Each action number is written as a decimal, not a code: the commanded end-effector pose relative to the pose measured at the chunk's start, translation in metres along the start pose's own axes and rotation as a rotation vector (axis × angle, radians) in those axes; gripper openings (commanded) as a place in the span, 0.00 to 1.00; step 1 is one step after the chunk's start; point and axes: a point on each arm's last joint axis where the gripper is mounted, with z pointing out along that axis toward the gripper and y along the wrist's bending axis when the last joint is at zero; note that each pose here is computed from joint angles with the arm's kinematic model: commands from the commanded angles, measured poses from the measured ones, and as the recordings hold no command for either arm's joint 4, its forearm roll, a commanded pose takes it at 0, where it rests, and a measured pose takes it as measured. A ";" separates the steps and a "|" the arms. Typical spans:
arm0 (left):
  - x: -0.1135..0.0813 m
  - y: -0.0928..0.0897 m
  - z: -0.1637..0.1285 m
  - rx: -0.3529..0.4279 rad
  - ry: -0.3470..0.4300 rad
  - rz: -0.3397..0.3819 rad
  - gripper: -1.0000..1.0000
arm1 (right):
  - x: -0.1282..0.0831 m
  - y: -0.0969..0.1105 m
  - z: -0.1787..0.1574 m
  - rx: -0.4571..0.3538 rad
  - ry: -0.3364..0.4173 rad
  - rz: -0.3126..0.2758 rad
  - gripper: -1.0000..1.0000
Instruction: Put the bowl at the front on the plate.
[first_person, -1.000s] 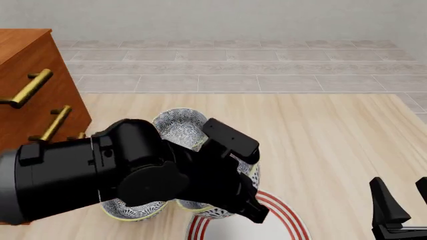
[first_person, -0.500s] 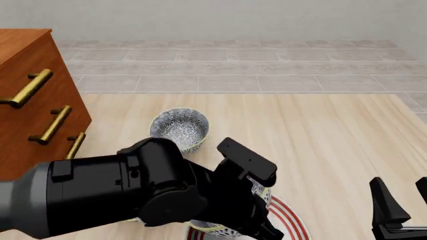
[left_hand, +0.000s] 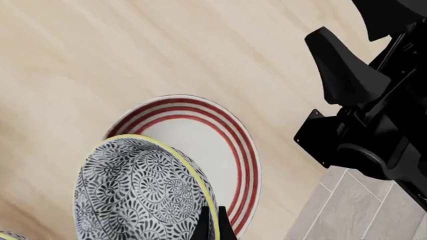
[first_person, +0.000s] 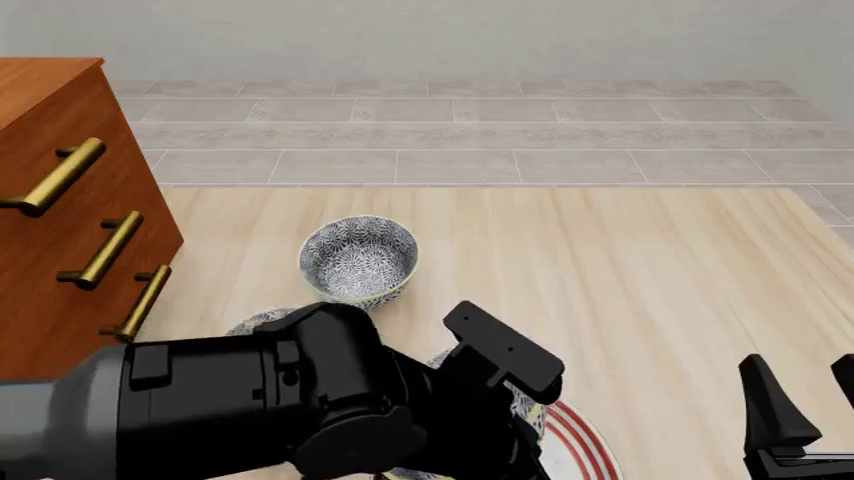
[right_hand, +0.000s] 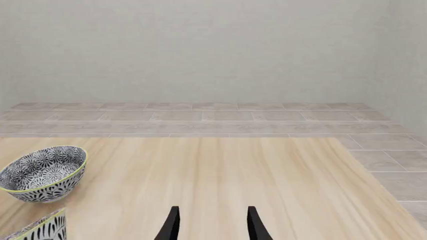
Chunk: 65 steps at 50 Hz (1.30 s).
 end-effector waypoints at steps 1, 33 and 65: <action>0.006 -0.004 0.010 0.002 0.019 0.007 0.00 | 0.000 0.000 0.000 0.000 -0.001 0.000 1.00; 0.028 -0.019 0.060 -0.016 0.145 0.043 0.00 | 0.000 0.000 0.000 0.000 0.000 0.000 1.00; 0.012 -0.025 0.038 0.004 0.097 0.004 1.00 | 0.000 0.000 0.000 0.000 -0.001 0.000 1.00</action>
